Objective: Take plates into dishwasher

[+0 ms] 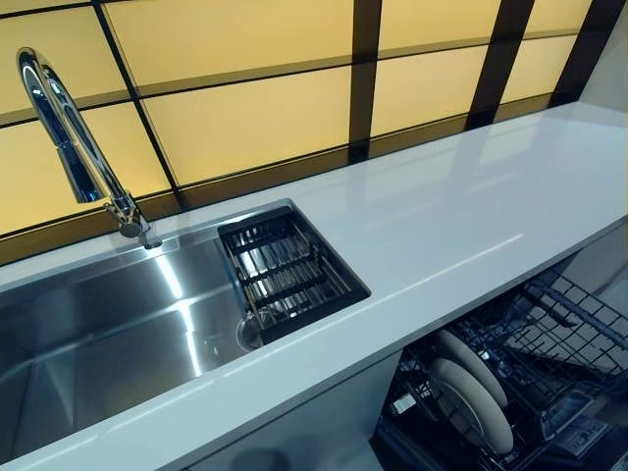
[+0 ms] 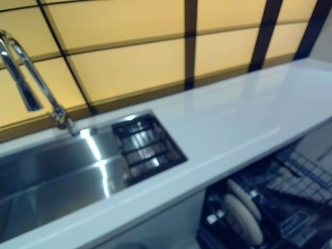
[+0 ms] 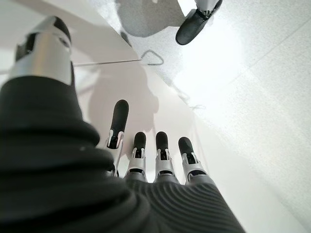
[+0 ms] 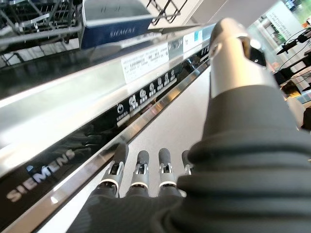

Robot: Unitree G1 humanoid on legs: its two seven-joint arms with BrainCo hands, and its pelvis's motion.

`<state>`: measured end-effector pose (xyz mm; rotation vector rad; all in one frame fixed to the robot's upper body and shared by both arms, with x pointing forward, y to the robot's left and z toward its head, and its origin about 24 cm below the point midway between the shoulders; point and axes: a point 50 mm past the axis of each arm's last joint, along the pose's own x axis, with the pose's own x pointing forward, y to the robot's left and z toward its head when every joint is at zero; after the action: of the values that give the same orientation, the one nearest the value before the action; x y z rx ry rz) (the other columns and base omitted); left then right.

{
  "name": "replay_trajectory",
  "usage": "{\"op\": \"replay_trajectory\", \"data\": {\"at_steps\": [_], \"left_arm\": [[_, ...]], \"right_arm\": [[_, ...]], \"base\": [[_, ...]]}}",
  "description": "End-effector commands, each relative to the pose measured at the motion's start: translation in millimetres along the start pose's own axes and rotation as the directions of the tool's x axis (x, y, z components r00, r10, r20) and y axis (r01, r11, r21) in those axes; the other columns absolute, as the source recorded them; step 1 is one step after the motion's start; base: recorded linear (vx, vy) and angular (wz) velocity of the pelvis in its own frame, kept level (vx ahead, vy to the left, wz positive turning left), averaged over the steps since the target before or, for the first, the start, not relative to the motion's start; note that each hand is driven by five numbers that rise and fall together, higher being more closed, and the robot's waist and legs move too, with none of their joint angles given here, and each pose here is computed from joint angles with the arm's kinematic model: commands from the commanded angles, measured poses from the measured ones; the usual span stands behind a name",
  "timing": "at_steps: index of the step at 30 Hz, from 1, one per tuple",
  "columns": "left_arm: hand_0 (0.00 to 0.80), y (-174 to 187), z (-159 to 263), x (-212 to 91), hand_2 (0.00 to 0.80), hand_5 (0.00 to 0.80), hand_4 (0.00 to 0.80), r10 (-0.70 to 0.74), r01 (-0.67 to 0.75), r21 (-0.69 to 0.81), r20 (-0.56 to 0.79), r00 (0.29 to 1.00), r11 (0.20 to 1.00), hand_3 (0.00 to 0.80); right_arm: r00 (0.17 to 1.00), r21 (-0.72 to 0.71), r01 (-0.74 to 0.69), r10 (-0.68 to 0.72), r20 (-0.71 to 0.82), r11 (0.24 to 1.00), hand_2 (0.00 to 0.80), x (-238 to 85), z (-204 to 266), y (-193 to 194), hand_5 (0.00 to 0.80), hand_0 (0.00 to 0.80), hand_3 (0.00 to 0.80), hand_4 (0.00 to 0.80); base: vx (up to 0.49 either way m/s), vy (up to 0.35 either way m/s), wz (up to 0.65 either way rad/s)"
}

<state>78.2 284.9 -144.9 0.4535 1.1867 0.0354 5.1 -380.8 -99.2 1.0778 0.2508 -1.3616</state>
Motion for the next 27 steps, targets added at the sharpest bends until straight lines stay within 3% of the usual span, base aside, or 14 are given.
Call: {"op": "replay_trajectory", "data": {"at_steps": [1, 7, 14, 19, 27], "left_arm": [[0.000, 49.0, 47.4, 3.8, 0.000, 0.000, 0.000, 0.170, -0.158, -0.091, 0.133, 0.976, 0.983, 0.000], [0.000, 46.1, 46.3, 4.2, 0.000, 0.000, 0.000, 0.174, -0.159, -0.115, 0.134, 0.976, 0.981, 0.000], [0.000, 42.1, 44.5, 4.8, 0.000, 0.000, 0.000, 0.170, -0.160, -0.099, 0.114, 0.979, 0.982, 0.000], [0.000, 44.3, 41.4, 4.4, 0.000, 0.000, 0.000, 0.175, -0.167, -0.085, 0.104, 0.979, 0.982, 0.000], [0.000, 44.1, 39.5, 5.0, 0.000, 0.000, 0.000, 0.182, -0.174, -0.098, 0.087, 0.979, 0.980, 0.000]], "right_arm": [[1.000, 0.048, -0.021, 0.021, 0.004, 0.999, 0.000, 8.8, 5.6, 26.9, 0.000, 0.000, 0.000, 0.000], [0.976, 0.102, 0.183, -0.193, 0.101, 0.978, 0.000, 8.6, 39.3, 19.7, 0.000, 0.000, 0.000, 0.000], [0.874, 0.095, 0.457, -0.466, 0.139, 0.885, 0.000, -3.7, 62.7, -12.9, 0.000, 0.000, 0.000, 0.000], [0.841, 0.039, 0.525, -0.526, 0.124, 0.850, 0.000, -9.2, 61.1, -30.2, 0.000, 0.000, 0.000, 0.000], [0.809, -0.084, 0.588, -0.581, 0.091, 0.805, 0.000, -10.5, 6.9, -44.0, 0.000, 0.000, 0.000, 0.000]], "base": [[0.013, -0.032, 0.01], [0.020, -0.001, 0.03], [0.055, 0.003, 0.09], [0.024, 0.013, 0.00], [0.014, 0.018, -0.01]]}}
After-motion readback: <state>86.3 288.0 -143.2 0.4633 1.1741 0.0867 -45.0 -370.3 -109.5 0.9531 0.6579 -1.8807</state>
